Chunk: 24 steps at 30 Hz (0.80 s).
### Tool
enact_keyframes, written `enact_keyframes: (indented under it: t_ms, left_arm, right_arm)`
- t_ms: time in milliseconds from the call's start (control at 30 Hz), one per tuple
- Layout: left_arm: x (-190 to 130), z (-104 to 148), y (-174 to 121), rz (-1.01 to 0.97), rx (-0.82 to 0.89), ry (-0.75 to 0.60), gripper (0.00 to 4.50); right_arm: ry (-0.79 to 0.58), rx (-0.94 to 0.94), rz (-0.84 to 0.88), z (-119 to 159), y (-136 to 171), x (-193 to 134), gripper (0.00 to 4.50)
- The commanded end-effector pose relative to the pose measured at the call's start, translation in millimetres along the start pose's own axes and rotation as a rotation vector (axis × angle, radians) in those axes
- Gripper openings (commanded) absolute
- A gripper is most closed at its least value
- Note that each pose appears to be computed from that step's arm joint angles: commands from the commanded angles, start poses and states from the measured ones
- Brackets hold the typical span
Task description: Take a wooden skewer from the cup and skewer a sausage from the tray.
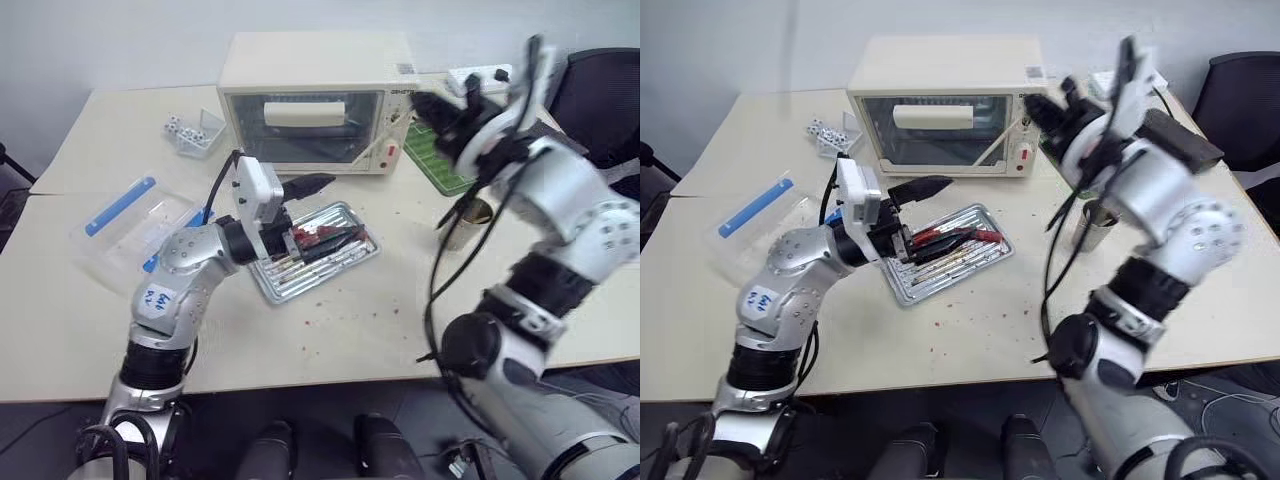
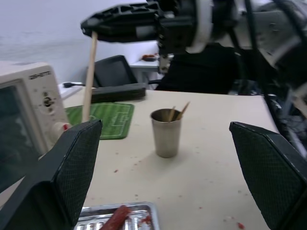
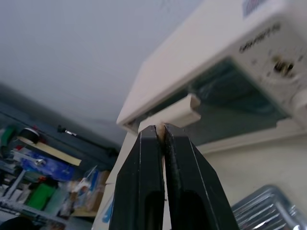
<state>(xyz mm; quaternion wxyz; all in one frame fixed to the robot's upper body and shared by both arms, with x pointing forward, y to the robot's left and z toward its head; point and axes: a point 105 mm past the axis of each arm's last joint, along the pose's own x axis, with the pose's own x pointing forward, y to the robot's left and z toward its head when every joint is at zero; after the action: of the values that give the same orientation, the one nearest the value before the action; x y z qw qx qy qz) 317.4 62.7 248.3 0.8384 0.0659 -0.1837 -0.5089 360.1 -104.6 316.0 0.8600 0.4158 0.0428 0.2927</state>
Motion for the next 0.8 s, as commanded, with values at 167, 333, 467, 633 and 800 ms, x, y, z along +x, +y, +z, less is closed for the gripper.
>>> enact_keyframes:
  t_ms: [167, 333, 467, 633, 800]
  left_arm:
    - [2, 19, 23, 0.168, 0.122, -0.084, 4.50]
    - [3, 14, 24, 0.180, 0.116, -0.091, 4.50]
    - [6, 10, 21, 0.170, 0.101, -0.098, 4.50]
    - [8, 11, 20, 0.158, 0.087, -0.115, 4.31]
    - [5, 12, 19, 0.138, 0.081, -0.126, 3.16]
  right_arm:
    - [0.001, 0.089, 0.047, -11, 21, -4, 0.08]
    - [0.024, 0.136, 0.053, -16, 25, -5, 0.08]
    - [0.026, 0.173, 0.067, -14, 30, -6, 0.08]
    - [0.032, 0.180, 0.079, -7, 32, -11, 0.06]
    - [0.055, 0.173, 0.093, -8, 32, -14, 0.05]
